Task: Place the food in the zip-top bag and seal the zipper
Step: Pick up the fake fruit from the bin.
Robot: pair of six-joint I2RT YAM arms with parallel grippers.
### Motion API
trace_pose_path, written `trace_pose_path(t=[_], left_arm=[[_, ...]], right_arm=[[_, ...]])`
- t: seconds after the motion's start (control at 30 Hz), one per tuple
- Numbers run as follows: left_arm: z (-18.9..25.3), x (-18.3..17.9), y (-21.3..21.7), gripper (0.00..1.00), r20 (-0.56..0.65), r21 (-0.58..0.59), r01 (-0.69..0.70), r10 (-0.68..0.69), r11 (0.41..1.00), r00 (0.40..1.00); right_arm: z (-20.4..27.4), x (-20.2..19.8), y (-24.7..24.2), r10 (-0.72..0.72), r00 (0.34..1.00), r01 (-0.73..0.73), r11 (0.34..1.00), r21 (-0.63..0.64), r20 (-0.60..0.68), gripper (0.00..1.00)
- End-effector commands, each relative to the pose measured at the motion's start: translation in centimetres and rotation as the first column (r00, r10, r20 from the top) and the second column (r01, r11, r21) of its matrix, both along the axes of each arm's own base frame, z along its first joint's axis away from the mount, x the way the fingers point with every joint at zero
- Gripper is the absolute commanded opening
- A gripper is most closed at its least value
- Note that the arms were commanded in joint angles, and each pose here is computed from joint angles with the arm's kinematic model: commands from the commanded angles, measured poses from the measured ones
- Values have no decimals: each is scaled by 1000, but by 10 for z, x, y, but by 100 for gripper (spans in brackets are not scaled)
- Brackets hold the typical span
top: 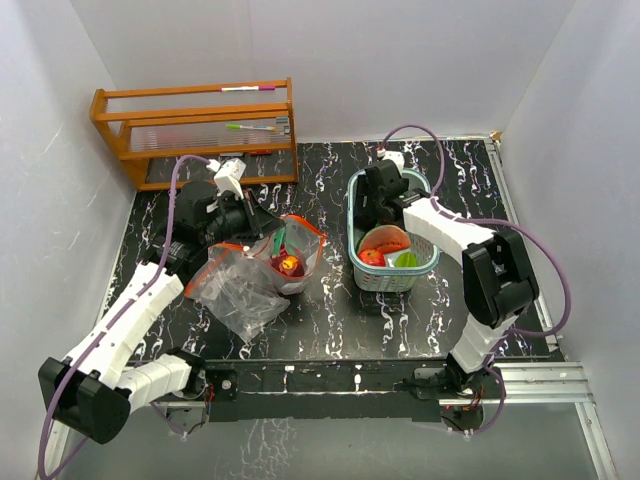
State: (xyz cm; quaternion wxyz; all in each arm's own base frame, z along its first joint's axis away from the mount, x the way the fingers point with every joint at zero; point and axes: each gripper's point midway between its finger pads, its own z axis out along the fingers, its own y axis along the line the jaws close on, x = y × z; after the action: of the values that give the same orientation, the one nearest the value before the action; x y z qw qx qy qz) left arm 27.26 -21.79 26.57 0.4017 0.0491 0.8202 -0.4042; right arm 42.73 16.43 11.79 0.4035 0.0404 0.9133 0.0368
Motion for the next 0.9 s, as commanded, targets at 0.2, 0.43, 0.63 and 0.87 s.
trace_pose_path(t=[0.2,0.43,0.63,0.87], left_arm=[[10,3,-6,0,25,-9,34,-33,999,999],[7,5,-6,0,19,3,31,-31,1000,999],[3,7,-6,0,10,7,30,-30,1000,999],[4,8,-5,0,17,17,24,-24,1000,1000]], right_arm=[[-35,20,-2,-47,998,47,999,-15,31,75],[-70,9,-10,-75,997,73,996,-50,-36,58],[-53,6,-16,-87,996,87,995,-55,2,34],[27,-4,-9,-18,989,11,999,46,148,32]])
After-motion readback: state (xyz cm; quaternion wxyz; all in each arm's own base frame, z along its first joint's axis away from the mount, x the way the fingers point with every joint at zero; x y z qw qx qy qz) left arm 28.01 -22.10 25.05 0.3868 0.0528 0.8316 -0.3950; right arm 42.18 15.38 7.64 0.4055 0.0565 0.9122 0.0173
